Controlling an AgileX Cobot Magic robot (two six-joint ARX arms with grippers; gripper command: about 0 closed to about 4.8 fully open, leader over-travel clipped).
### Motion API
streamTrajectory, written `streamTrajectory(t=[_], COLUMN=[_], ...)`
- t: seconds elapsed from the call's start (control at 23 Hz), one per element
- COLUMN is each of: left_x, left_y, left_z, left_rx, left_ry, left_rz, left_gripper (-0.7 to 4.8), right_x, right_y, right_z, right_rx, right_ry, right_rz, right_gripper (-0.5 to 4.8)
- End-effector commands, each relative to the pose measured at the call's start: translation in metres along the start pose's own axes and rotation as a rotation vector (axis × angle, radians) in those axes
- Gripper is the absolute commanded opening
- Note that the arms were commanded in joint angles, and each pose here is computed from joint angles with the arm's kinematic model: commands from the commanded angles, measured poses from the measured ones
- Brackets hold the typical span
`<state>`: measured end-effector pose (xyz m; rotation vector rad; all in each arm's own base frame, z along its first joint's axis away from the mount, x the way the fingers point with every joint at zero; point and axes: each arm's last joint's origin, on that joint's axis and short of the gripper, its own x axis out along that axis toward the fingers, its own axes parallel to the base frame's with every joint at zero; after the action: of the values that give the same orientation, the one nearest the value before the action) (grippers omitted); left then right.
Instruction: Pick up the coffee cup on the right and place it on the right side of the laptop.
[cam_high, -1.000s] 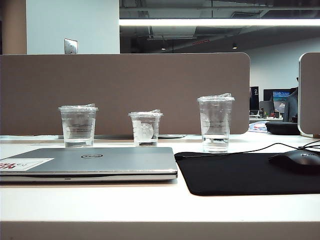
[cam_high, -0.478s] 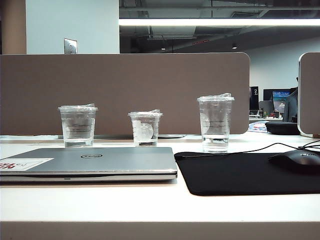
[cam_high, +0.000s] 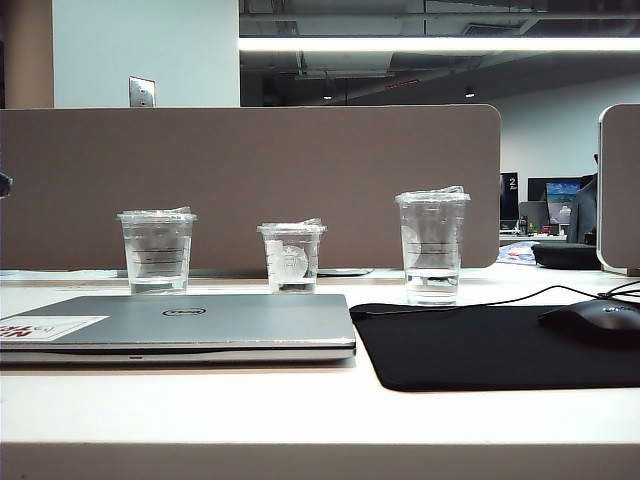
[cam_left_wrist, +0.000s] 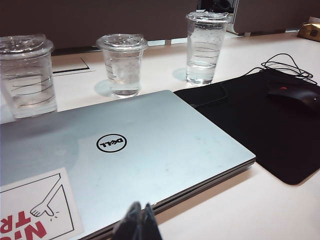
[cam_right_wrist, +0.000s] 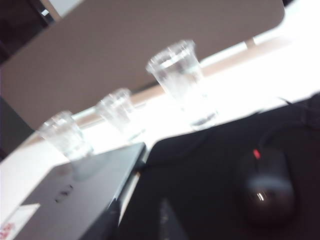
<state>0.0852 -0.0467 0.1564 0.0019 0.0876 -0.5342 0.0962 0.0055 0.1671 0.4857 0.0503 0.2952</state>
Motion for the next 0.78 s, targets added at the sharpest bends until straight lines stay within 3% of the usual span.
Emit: streamTrajectory(t=[0.04, 0.09, 0.17, 0.26, 0.3, 0.61, 0.78], left_x=[0.0, 0.0, 0.0, 0.0, 0.0, 0.0, 0.0], left_y=[0.0, 0.0, 0.0, 0.0, 0.0, 0.0, 0.0], left_z=[0.002, 0.002, 0.002, 0.002, 0.002, 0.002, 0.002], left_rx=[0.003, 0.003, 0.003, 0.003, 0.003, 0.003, 0.003], left_ry=[-0.016, -0.016, -0.016, -0.016, -0.016, -0.016, -0.016], left_rz=[0.003, 0.003, 0.003, 0.003, 0.003, 0.004, 0.004], left_gripper=[-0.05, -0.05, -0.05, -0.05, -0.05, -0.05, -0.05], right_x=[-0.002, -0.002, 0.0, 0.006, 0.017, 0.11, 0.164], right_y=[0.007, 0.008, 0.015, 0.017, 0.018, -0.003, -0.017], right_z=[0.013, 0.017, 0.035, 0.044, 0.05, 0.06, 0.049], right_rx=[-0.033, -0.048, -0.171, -0.222, -0.271, -0.419, -0.41], right_ry=[-0.084, -0.1, -0.19, -0.184, -0.116, 0.049, 0.149], right_rz=[0.021, 0.005, -0.047, -0.047, -0.022, 0.01, 0.074], right_gripper=[1.22, 1.3, 2.63, 3.48, 4.76, 4.79, 4.79])
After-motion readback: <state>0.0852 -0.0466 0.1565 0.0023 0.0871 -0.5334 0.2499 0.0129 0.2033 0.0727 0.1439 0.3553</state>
